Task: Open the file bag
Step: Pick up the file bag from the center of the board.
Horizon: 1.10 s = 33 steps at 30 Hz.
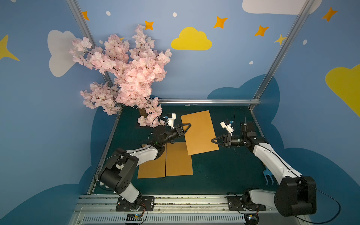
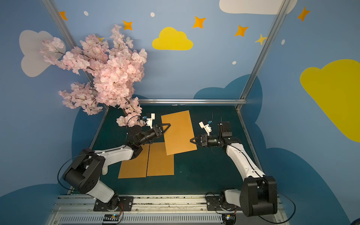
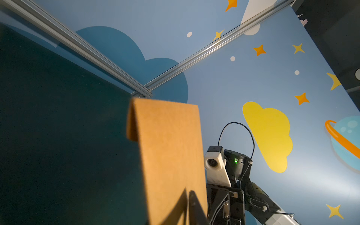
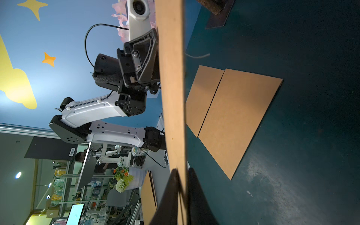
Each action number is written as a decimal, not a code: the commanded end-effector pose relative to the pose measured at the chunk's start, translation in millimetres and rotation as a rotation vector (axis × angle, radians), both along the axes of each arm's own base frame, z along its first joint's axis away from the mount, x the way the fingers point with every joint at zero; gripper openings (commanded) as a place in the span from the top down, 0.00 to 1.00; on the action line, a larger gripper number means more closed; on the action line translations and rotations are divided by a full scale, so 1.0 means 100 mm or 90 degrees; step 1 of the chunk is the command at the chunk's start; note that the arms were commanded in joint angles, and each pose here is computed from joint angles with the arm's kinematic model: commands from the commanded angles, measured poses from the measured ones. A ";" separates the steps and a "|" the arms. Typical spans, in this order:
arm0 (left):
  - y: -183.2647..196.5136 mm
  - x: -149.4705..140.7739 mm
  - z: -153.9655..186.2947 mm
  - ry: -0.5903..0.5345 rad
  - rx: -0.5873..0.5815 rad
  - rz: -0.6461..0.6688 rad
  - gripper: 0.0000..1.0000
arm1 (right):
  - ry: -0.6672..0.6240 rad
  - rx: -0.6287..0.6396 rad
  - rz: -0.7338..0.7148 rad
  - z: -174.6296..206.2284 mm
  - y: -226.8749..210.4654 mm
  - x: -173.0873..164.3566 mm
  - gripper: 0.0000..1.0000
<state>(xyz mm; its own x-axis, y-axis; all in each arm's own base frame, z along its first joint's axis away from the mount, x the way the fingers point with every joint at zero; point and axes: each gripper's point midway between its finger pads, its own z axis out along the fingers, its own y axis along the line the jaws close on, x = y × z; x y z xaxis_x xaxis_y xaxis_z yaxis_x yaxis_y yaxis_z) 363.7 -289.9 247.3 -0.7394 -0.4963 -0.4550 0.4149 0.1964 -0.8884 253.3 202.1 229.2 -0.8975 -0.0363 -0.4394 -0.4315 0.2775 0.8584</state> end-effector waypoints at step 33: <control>0.37 -0.14 0.12 0.092 0.572 0.095 0.26 | -0.074 -0.249 -0.073 -0.11 -0.04 0.16 0.99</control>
<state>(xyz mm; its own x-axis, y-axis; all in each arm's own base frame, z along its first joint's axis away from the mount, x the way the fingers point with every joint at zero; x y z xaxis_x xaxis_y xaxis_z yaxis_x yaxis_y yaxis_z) 360.2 -262.8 286.6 -0.7225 -0.2253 -0.6536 0.2582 0.7891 -0.5573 265.6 201.4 218.5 -0.8585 -0.1148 -0.4998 -0.4691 0.5696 0.6749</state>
